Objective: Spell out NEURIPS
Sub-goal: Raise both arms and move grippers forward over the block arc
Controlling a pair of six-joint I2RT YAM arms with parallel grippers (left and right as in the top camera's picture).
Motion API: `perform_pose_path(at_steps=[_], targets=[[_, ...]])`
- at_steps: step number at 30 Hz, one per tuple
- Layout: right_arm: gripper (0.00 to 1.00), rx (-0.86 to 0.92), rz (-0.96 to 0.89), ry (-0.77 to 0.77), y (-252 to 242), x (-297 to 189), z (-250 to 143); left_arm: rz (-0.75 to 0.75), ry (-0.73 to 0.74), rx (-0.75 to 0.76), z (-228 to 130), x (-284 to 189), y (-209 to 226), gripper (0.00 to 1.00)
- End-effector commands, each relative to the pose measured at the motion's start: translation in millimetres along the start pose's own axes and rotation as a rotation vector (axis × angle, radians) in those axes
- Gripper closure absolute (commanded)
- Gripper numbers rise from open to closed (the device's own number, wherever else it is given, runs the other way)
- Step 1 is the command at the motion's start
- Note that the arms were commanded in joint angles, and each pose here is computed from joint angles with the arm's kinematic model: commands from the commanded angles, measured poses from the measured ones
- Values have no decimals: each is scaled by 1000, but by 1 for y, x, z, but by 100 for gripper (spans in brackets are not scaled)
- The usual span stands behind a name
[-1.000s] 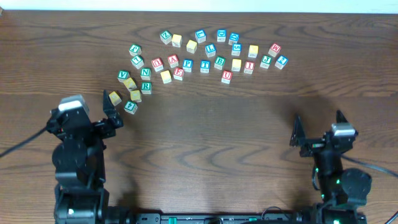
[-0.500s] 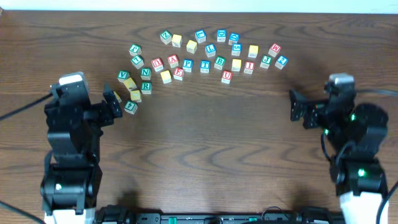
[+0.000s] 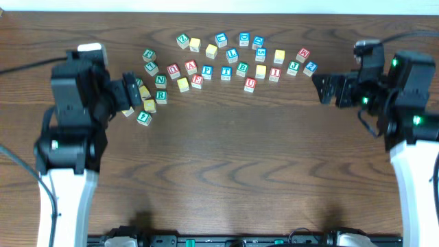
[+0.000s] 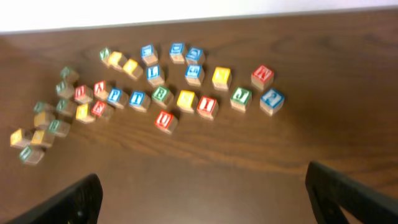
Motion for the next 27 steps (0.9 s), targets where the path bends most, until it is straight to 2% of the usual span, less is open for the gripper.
perform_pose_path(at_steps=[1, 10, 18, 27], targets=[[1, -30, 48, 22, 3, 8, 22, -43, 35, -1, 17, 8, -12, 3], [1, -77, 87, 215, 11, 64, 38, -58, 213, -25, 28, 52, -18, 3], [1, -48, 123, 343, 8, 112, 10, -37, 269, -26, 17, 74, -15, 3], [1, -5, 150, 419, 5, 134, -13, -39, 284, -27, 14, 73, -15, 3]])
Point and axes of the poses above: each gripper's point midway between its finger pads, its own x axis out along the fingers, its own y axis along the line the jaws close on, z = x × y, the point moved 2 cm from there along -x, back along the fingers, and after that the axes turned 11 degrees about -x, right-handed, at the moved point
